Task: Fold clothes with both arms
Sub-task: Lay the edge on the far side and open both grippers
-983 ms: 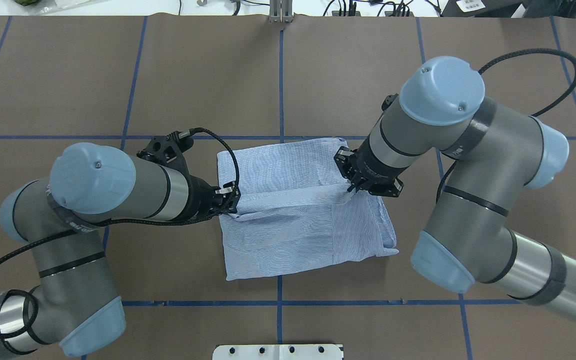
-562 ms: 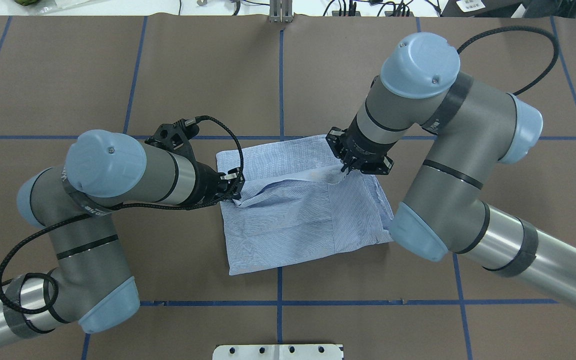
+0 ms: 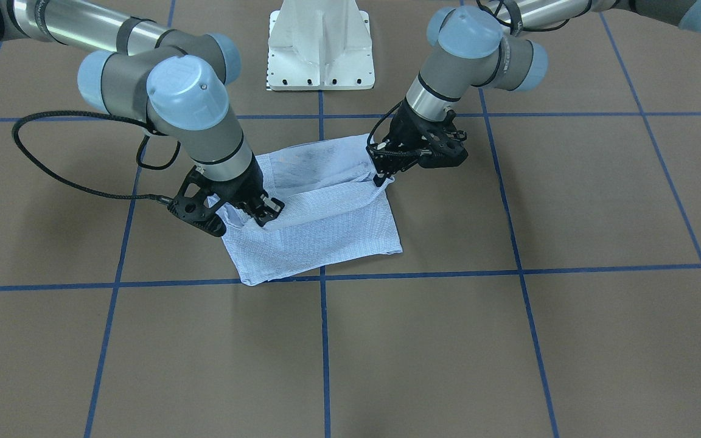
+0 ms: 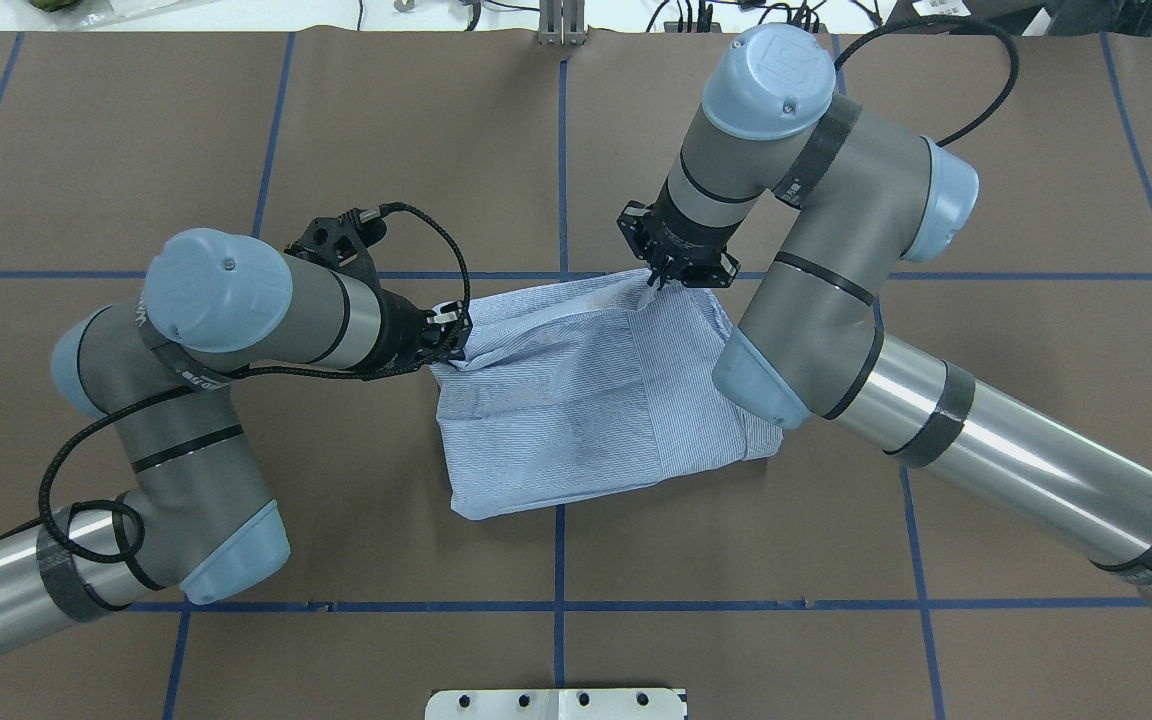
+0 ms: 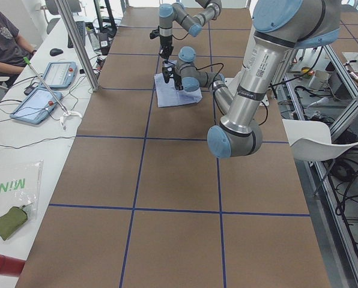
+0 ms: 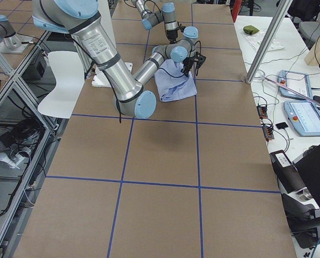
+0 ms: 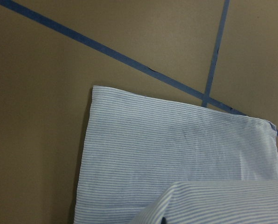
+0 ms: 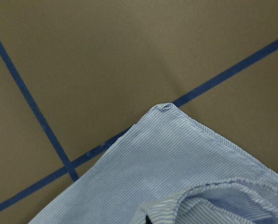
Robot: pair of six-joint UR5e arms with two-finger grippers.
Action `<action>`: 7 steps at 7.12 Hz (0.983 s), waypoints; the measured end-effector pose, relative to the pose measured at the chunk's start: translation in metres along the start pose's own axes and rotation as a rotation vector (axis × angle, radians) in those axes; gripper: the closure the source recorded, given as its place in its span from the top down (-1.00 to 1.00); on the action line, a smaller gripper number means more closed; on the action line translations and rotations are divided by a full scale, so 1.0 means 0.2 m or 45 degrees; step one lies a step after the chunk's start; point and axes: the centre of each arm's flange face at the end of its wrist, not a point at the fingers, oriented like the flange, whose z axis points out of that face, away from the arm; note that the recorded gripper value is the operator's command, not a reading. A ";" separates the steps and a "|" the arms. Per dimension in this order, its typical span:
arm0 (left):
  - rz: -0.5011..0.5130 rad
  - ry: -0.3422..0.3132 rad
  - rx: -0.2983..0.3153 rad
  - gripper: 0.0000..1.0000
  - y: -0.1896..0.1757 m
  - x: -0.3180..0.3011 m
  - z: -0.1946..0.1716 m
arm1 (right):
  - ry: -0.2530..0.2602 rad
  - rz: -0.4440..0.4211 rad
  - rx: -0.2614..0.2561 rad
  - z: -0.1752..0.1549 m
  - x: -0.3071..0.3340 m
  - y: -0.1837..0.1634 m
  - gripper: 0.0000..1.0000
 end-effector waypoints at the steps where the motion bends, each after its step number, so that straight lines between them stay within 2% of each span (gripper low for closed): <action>1: 0.002 0.008 0.001 -1.00 -0.03 0.00 0.08 | -0.004 -0.002 0.002 0.05 0.00 -0.03 -1.00; 2: 0.002 0.014 0.002 -1.00 -0.05 0.01 0.16 | 0.001 -0.001 0.003 0.08 0.00 -0.05 -0.70; 3: 0.001 0.020 0.005 -0.13 -0.07 0.01 0.20 | 0.004 0.002 0.004 0.09 -0.01 -0.07 0.98; 4: -0.003 0.026 0.014 0.62 -0.10 0.01 0.20 | 0.004 0.004 0.005 0.10 -0.01 -0.07 1.00; 6: -0.021 0.036 0.061 0.92 -0.24 0.00 0.14 | -0.011 -0.004 0.012 0.08 -0.01 -0.10 1.00; 7: -0.035 0.037 0.082 0.97 -0.33 -0.01 0.09 | -0.021 -0.011 0.015 0.05 -0.02 -0.12 1.00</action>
